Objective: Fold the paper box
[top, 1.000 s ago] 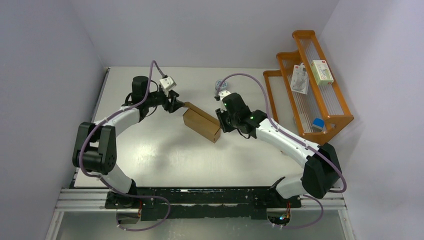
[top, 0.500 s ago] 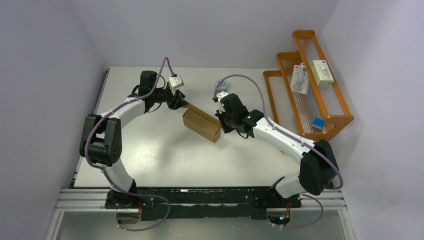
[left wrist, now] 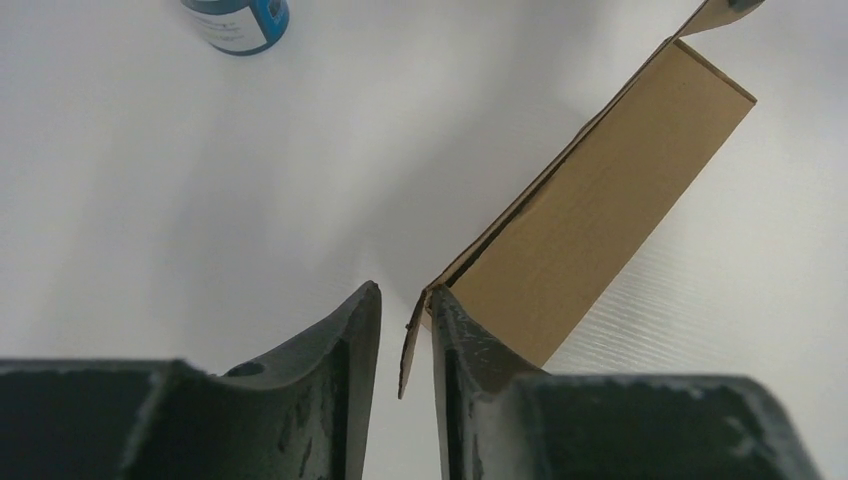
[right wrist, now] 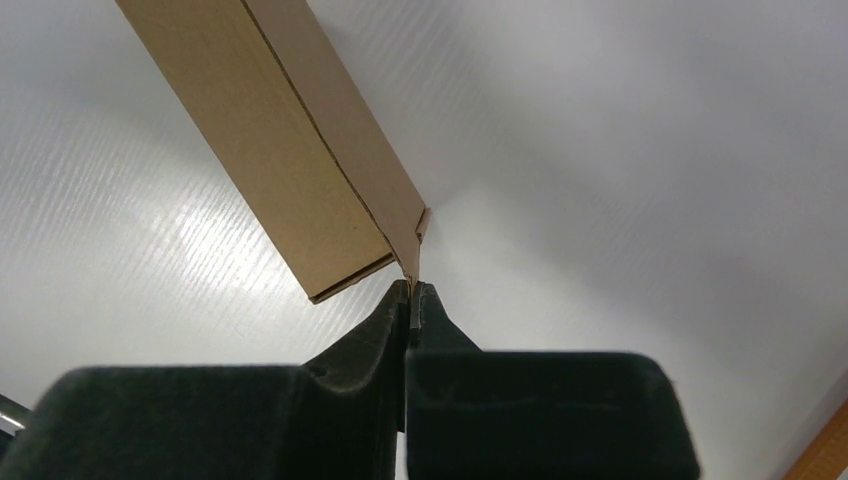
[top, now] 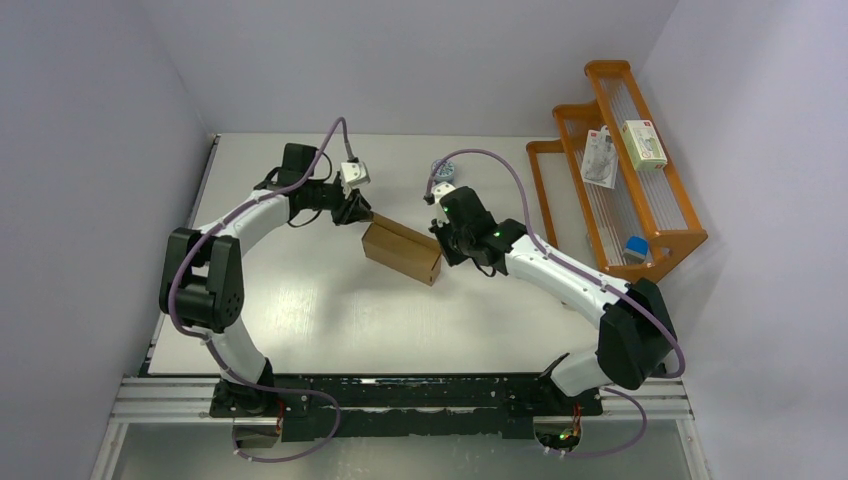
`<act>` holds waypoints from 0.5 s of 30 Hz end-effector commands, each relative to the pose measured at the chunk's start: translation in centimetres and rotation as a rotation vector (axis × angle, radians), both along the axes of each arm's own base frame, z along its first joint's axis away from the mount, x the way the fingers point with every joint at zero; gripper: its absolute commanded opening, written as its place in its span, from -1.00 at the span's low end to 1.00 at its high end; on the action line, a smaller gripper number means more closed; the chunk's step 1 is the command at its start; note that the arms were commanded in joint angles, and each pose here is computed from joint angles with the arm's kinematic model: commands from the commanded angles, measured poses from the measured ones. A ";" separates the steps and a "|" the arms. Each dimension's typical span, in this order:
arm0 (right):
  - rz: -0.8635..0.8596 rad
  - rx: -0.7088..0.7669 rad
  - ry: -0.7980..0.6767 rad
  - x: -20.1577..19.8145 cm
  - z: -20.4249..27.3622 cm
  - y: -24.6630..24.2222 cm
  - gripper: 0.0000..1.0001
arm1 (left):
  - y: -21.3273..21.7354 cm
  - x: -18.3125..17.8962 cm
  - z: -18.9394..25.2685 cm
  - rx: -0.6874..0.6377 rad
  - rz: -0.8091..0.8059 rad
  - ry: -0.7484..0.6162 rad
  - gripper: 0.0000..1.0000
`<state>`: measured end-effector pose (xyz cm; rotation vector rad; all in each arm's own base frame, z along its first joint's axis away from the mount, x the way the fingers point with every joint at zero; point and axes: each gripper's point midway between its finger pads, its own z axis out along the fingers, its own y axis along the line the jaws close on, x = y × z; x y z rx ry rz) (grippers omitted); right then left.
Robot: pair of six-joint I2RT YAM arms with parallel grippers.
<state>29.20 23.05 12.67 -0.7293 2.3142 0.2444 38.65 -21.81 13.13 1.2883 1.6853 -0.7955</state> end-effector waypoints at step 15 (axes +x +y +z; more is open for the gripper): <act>-0.064 0.009 0.013 2.1 0.7 1.6 -1.00 | -2.6 -1.1 2.2 -0.085 0.557 0.152 -0.72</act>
